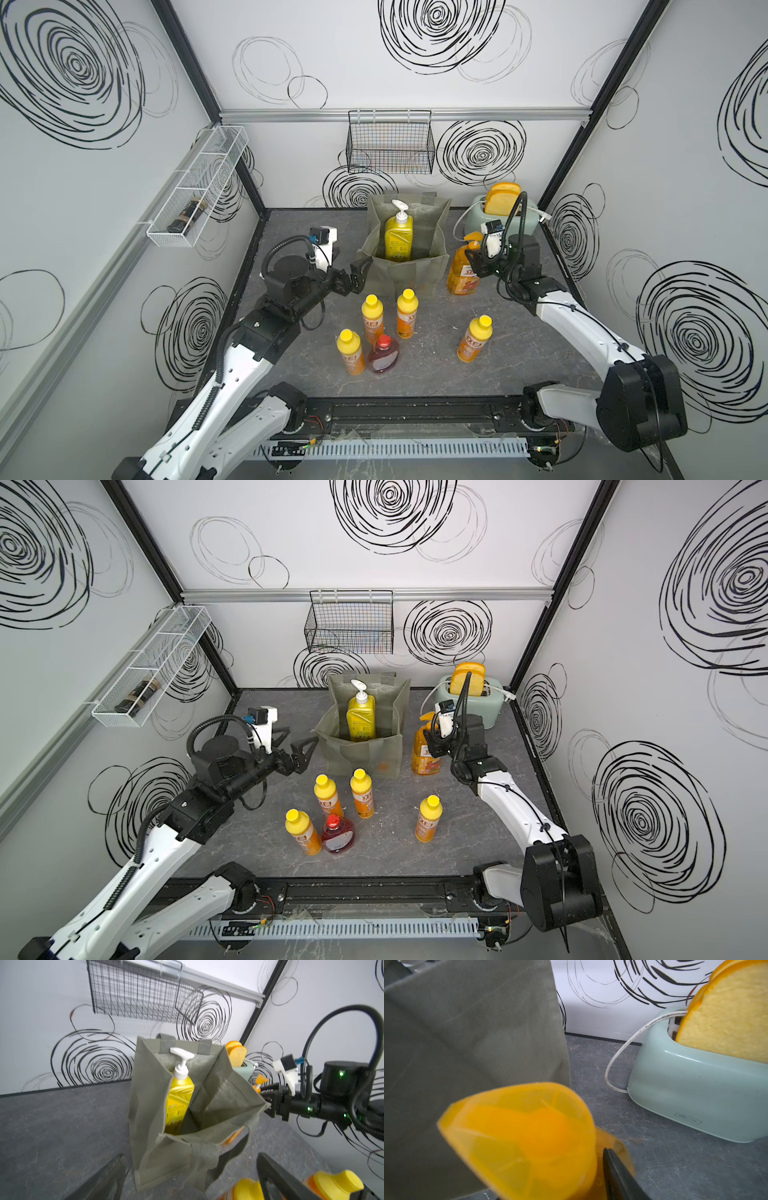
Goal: Pack dish soap into the shopping bag
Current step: Pick up the bottle of dish soap at the center of the board.
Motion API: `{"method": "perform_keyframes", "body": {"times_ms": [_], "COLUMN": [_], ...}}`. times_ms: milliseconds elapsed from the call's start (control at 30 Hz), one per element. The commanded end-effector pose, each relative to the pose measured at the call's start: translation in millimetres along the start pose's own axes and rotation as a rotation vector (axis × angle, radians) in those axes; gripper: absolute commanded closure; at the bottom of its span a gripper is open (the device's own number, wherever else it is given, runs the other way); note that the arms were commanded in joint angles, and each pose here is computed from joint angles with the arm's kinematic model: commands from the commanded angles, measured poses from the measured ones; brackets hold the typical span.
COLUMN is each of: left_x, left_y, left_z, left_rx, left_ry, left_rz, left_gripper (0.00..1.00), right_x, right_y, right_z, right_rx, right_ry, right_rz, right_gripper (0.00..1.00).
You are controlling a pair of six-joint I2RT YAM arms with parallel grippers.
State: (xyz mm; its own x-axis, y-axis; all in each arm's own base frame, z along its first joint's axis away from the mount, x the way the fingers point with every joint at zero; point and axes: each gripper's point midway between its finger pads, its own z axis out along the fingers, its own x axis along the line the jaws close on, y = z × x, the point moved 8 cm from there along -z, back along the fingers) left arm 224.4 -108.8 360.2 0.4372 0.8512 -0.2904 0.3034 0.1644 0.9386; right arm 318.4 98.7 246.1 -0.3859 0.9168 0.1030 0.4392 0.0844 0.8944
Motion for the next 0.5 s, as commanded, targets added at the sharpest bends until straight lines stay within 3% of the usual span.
{"method": "perform_keyframes", "body": {"times_ms": [0,133,267,467], "left_x": [7,14,17,12], "left_y": [9,-3,-17,-30], "left_z": [14,31,42,53], "left_rx": [-0.013,0.047,0.105,0.156], "left_ry": [-0.003,-0.001,-0.020,-0.103], "left_rz": [-0.045,-0.061,-0.076,-0.104], "left_gripper": [0.00,0.01,0.01,0.01], "right_x": [3,12,23,38], "right_y": [5,18,42,86], "right_z": [1,-11,-31,-76], "right_rx": [0.007,-0.023,-0.069,-0.159], "right_ry": [-0.003,-0.028,-0.054,-0.075], "right_rz": [-0.019,-0.048,-0.071,-0.091], "right_gripper": [0.61,0.77,0.86,0.93]}}
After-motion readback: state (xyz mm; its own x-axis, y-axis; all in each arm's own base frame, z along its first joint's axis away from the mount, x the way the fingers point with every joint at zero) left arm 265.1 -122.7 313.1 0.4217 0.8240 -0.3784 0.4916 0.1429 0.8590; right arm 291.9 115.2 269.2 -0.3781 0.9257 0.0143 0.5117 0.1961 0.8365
